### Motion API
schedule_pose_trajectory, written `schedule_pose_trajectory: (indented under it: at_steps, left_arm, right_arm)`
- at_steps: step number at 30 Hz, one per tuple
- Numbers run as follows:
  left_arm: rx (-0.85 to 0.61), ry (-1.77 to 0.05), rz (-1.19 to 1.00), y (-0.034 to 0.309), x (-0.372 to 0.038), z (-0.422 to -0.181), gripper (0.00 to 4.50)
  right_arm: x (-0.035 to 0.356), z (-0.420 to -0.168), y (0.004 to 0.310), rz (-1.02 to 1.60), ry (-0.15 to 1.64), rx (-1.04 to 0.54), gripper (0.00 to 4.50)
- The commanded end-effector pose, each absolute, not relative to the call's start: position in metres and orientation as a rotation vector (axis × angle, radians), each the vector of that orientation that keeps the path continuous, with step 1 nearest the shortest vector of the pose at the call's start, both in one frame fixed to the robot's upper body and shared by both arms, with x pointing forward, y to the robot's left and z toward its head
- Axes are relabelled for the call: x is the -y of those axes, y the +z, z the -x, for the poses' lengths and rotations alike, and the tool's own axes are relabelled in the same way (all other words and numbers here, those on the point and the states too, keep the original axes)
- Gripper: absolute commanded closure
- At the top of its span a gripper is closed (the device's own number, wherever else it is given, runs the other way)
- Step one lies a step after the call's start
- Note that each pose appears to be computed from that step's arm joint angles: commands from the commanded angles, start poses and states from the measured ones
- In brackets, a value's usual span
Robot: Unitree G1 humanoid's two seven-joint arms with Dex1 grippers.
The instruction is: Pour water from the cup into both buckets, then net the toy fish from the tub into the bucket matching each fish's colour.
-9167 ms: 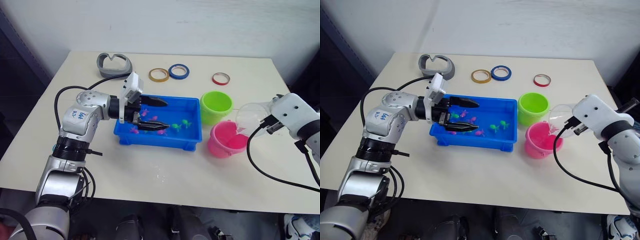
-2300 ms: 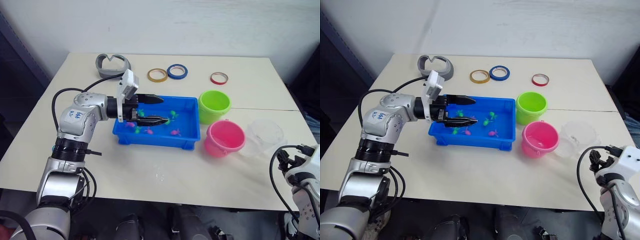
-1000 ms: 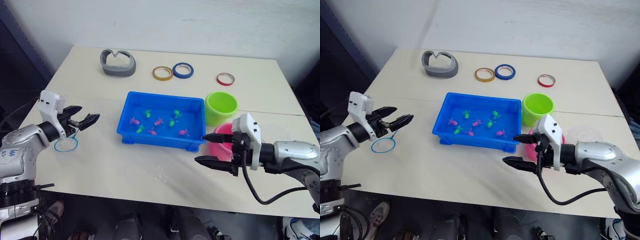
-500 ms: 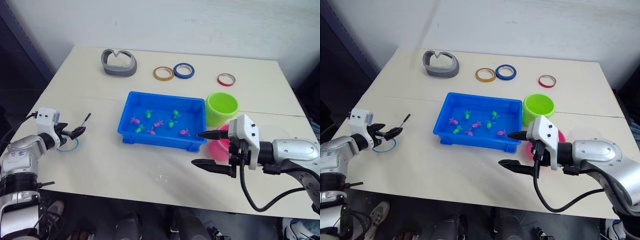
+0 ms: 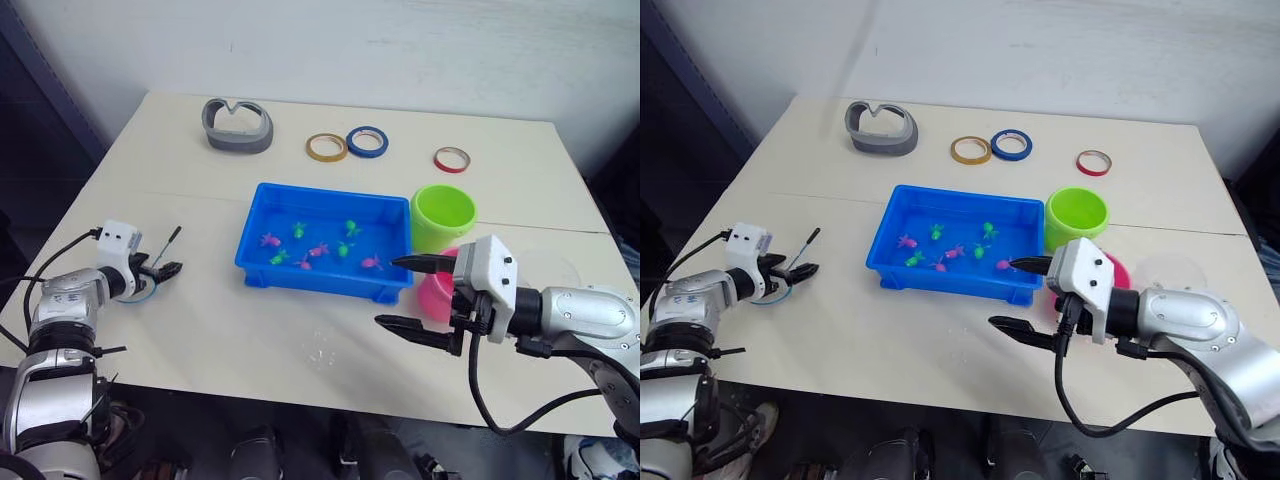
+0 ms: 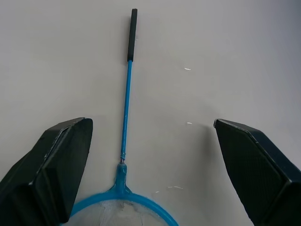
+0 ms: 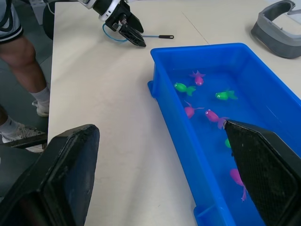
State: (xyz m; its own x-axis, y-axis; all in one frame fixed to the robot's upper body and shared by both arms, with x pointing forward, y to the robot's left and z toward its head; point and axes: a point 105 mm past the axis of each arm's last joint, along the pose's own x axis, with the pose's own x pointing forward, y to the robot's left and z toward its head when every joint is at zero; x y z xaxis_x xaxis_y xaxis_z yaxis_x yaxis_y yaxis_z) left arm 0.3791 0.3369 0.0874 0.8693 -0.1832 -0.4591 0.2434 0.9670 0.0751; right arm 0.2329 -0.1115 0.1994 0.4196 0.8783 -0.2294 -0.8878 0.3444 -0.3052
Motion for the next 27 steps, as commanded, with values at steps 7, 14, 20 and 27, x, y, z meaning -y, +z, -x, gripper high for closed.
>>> schedule_pose_trajectory:
  at_steps: [7, 14, 20, 27]
  left_arm:
    - [-0.513, -0.248, -0.140, 0.081, -0.332, -0.381, 0.55]
    - [-0.536, -0.245, -0.141, 0.076, -0.335, -0.378, 3.56]
    - [-0.546, -0.231, -0.146, 0.074, -0.339, -0.376, 4.47]
    - [-0.538, -0.224, -0.174, 0.074, -0.340, -0.376, 4.47]
  right_arm:
    - [0.107, -0.227, 0.208, 0.441, 1.137, 0.030, 0.00]
    - [0.108, -0.229, 0.209, 0.436, 1.124, 0.034, 0.00]
    - [0.109, -0.231, 0.209, 0.439, 1.115, 0.031, 0.00]
    - [0.111, -0.232, 0.207, 0.446, 1.106, 0.025, 0.00]
